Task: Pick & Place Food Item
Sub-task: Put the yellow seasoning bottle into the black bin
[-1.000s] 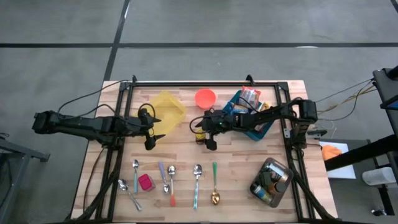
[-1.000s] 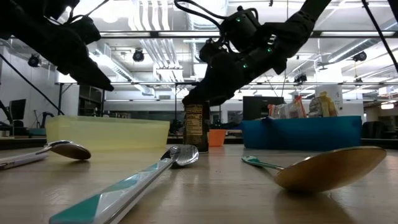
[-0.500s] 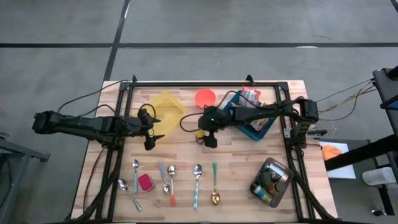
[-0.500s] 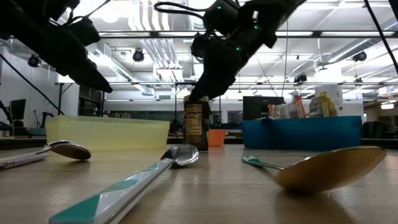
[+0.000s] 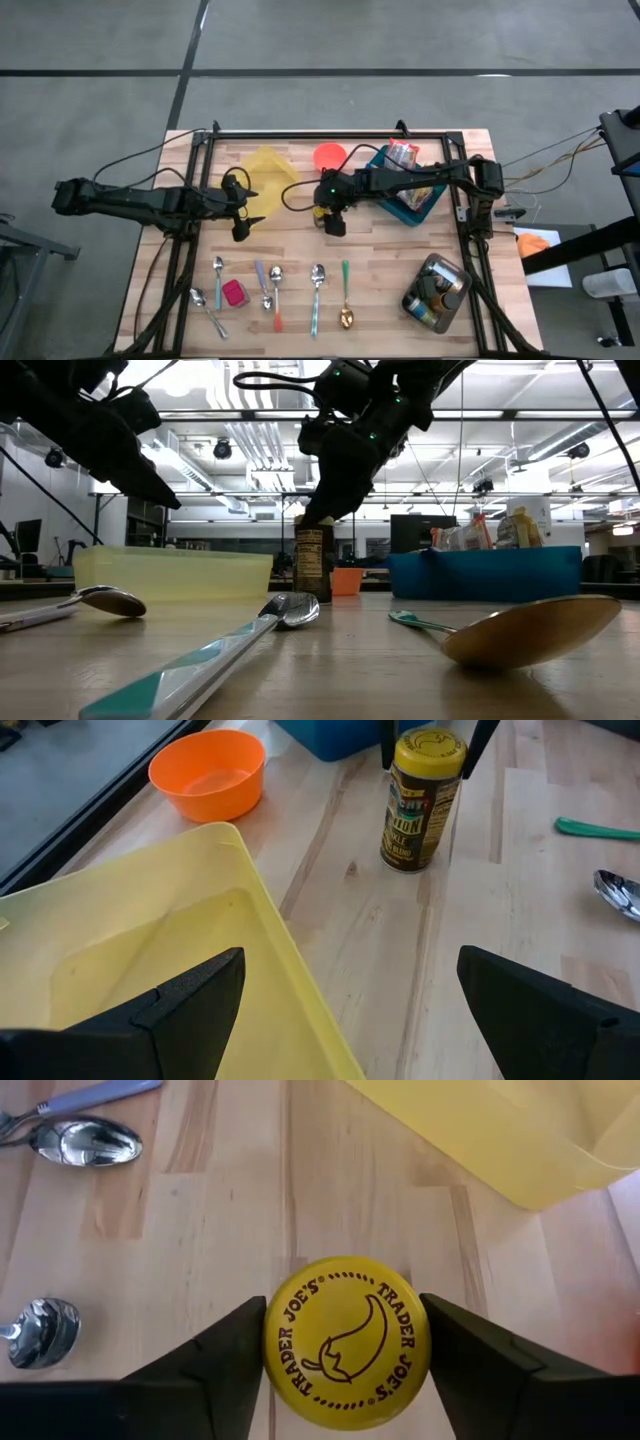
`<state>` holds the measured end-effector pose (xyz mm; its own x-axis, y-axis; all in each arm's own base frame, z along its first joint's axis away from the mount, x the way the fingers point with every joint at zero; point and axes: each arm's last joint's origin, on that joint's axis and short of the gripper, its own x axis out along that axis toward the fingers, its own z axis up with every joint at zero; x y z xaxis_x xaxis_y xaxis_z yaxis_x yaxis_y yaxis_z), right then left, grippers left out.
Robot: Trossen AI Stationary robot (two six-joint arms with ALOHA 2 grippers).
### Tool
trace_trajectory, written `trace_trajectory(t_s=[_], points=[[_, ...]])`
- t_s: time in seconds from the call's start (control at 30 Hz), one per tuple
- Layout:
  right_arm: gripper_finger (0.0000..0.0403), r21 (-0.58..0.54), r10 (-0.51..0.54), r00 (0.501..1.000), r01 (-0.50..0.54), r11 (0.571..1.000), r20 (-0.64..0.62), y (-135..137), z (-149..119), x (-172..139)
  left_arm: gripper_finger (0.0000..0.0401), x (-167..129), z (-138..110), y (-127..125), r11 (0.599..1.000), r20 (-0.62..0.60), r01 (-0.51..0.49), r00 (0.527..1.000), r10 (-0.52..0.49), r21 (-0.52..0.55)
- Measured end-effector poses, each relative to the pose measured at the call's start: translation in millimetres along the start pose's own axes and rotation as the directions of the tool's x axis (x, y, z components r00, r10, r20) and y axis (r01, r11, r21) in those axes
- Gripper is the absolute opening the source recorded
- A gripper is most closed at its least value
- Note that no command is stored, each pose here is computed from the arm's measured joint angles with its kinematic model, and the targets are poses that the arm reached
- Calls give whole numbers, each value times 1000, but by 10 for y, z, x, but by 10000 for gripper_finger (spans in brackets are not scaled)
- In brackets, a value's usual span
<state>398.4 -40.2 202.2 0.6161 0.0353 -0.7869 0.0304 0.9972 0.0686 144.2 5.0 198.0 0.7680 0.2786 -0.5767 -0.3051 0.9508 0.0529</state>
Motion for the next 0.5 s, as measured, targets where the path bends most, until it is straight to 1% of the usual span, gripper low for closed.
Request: trace_trajectory(t_s=[0.17, 0.37, 0.5], points=[[249, 2, 4, 1000, -4, 1000, -19, 5, -19, -1, 369, 0, -3, 0, 1000, -3, -1, 1000, 1, 1], [228, 2, 4, 1000, -4, 1000, -20, 4, -20, -3, 369, 0, -4, 0, 1000, -4, 0, 1000, 0, 1], [228, 2, 4, 1000, -4, 1000, -20, 5, -21, -3, 369, 0, -4, 0, 1000, -4, 0, 1000, 0, -1]])
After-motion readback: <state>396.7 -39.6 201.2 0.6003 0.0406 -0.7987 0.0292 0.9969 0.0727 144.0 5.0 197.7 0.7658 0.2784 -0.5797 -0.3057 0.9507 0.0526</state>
